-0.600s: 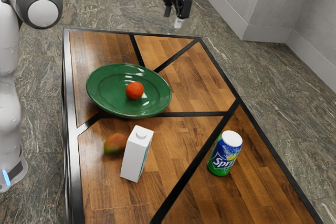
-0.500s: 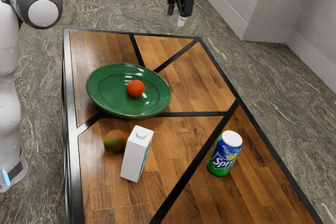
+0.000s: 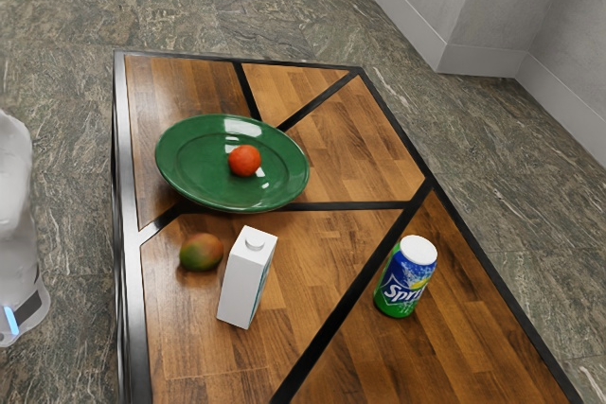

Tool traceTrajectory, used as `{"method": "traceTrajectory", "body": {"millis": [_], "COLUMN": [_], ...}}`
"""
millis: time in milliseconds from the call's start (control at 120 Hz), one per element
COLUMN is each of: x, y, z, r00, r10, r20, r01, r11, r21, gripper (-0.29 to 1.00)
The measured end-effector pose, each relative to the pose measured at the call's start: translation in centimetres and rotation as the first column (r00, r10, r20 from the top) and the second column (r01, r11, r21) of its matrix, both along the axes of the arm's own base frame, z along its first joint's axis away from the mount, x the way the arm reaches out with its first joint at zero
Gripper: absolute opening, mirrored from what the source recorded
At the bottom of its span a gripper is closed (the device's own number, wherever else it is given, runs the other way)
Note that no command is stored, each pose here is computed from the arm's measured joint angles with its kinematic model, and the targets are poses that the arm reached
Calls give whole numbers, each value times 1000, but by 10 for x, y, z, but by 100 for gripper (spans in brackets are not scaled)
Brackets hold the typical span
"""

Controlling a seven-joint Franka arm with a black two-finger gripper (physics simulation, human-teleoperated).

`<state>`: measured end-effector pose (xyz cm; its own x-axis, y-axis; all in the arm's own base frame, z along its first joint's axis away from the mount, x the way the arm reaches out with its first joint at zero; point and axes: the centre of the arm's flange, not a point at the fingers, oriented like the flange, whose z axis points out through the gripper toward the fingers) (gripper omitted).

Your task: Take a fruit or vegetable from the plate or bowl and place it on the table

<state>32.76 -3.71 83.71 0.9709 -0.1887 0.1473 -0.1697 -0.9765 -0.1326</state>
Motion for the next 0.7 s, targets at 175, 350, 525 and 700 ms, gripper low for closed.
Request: {"method": "traceTrajectory", "body": {"millis": [175, 350, 525, 700], "x": [36, 33, 0, -9], "y": [28, 6, 21, 36], "z": [-126, -186, -189, -229], "r00": [977, 962, 973, 977], "r10": [19, -20, 3, 18], "r20": [-211, -274, -232, -211], "r01": [-23, 22, -7, -28], "r11": [1000, 1000, 1000, 999], "r21": [-13, 5, -15, -46], "gripper": [68, 68, 68, 68]}}
